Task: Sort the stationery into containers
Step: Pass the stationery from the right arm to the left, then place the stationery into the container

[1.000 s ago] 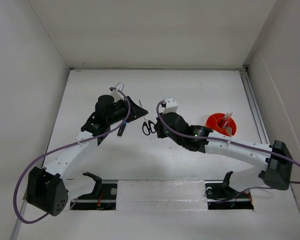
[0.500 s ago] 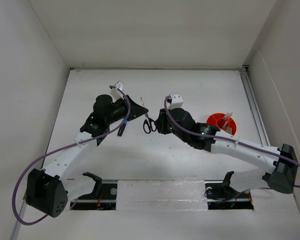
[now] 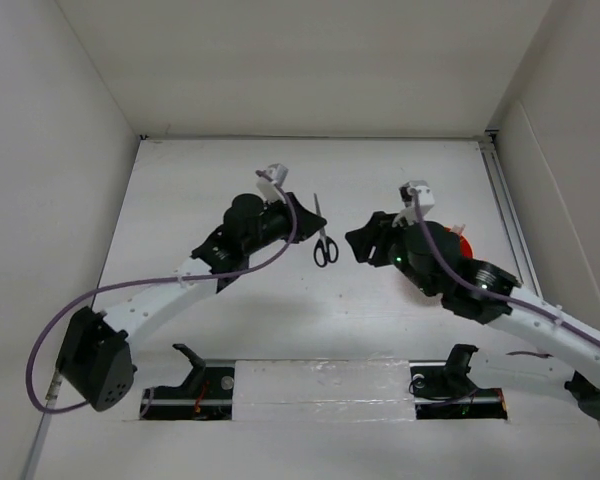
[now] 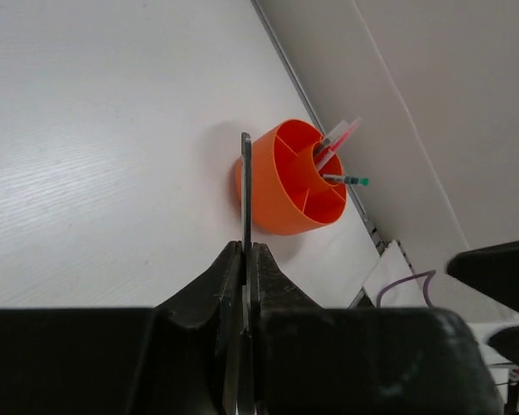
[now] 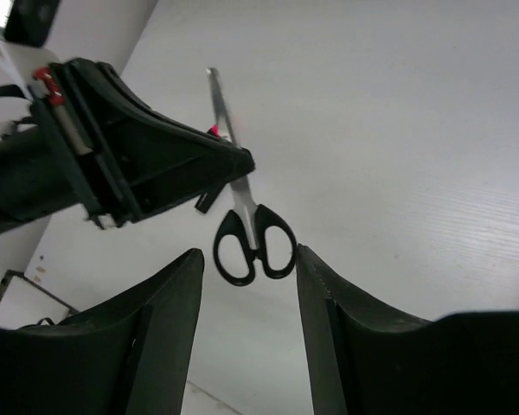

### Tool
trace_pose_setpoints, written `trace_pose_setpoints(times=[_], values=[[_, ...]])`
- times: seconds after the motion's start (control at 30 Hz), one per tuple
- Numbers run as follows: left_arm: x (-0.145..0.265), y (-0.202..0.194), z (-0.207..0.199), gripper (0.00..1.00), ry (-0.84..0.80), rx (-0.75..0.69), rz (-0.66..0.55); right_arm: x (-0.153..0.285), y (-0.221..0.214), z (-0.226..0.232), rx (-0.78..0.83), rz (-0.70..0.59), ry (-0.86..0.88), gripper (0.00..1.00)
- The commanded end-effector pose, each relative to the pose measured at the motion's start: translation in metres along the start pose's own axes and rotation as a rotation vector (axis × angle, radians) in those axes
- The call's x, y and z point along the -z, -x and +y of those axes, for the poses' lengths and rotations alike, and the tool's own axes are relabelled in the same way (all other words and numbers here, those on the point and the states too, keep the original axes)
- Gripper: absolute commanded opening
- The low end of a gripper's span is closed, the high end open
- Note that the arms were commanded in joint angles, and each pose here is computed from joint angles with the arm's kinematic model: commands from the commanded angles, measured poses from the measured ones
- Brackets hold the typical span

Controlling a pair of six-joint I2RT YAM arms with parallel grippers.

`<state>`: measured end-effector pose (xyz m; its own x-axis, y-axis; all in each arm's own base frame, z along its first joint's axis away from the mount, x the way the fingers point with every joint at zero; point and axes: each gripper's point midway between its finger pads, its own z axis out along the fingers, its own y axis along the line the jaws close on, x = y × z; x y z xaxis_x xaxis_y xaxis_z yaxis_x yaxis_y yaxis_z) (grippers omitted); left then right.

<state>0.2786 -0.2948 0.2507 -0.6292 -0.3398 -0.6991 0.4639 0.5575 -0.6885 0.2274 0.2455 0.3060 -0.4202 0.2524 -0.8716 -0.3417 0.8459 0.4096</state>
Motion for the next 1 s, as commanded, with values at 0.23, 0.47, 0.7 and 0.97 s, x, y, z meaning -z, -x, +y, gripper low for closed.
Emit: trace_pose_setpoints(times=[0.23,0.47,0.7,0.97], values=[[-0.097,0.033,-0.071,0.00,0.093,-0.169,-0.310,0.117,0.055,-0.089,-0.108,-0.134,-0.259,0.54],[-0.155,0.007,-0.110,0.00,0.186,-0.196,-0.305,0.152,0.074,-0.120,-0.150,-0.171,-0.397,0.54],[-0.188,-0.008,-0.106,0.00,0.224,-0.202,-0.290,0.168,0.084,-0.123,-0.182,-0.190,-0.384,0.54],[-0.205,-0.016,-0.108,0.00,0.236,-0.192,-0.302,0.173,0.083,-0.125,-0.188,-0.188,-0.373,0.54]])
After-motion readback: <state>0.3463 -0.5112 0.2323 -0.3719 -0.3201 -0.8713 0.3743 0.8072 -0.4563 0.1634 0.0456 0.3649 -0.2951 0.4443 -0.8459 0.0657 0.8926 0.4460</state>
